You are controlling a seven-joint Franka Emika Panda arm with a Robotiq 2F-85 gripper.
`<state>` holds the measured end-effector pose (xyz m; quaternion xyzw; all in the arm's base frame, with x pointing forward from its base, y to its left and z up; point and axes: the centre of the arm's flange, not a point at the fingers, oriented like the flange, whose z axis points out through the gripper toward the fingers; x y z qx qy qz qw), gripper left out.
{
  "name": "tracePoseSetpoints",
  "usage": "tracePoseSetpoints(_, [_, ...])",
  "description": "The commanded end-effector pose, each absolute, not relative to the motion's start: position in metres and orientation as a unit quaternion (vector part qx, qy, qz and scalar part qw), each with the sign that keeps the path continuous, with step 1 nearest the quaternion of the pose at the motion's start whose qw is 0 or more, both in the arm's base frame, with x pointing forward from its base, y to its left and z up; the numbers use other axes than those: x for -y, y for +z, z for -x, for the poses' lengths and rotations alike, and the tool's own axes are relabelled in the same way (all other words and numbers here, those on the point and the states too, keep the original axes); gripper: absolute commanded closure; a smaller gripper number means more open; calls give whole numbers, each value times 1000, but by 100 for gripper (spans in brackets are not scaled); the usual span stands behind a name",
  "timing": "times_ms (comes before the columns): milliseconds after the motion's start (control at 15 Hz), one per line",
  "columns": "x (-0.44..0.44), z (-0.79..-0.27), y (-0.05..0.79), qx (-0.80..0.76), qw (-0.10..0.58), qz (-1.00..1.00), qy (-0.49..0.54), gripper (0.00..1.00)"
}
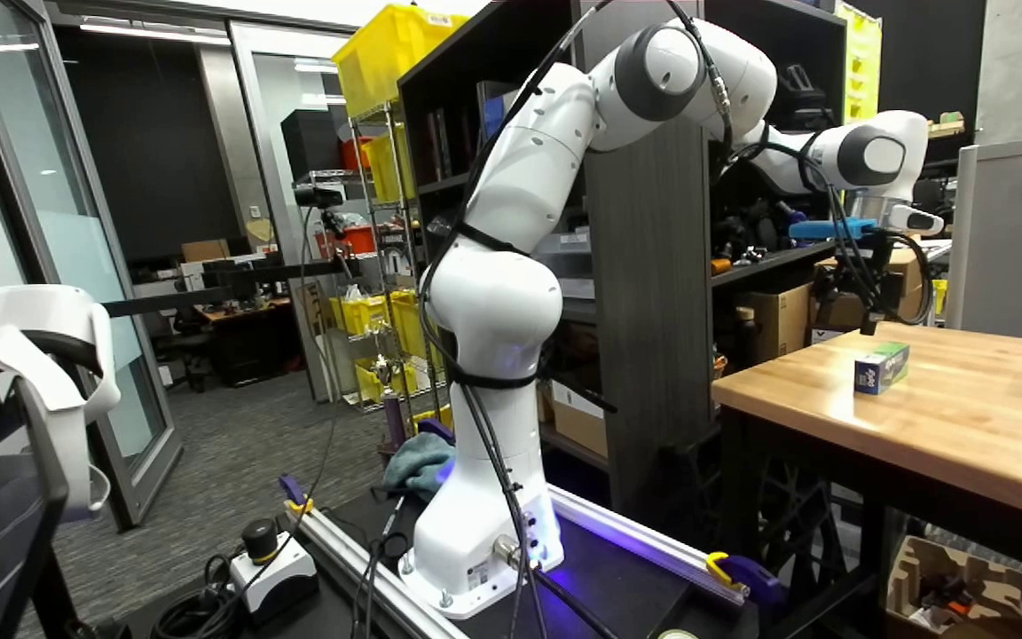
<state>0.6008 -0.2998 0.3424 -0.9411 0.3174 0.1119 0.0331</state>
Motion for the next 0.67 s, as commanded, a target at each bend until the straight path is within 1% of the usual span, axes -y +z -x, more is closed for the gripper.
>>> tracePoseSetpoints(0, [306,-609,336,-322,25,941,98,0])
tracePoseSetpoints(200, [316,-616,328,-318,15,945,75,0])
tracePoseSetpoints(600, [352,-632,326,-314,-26,949,22,0])
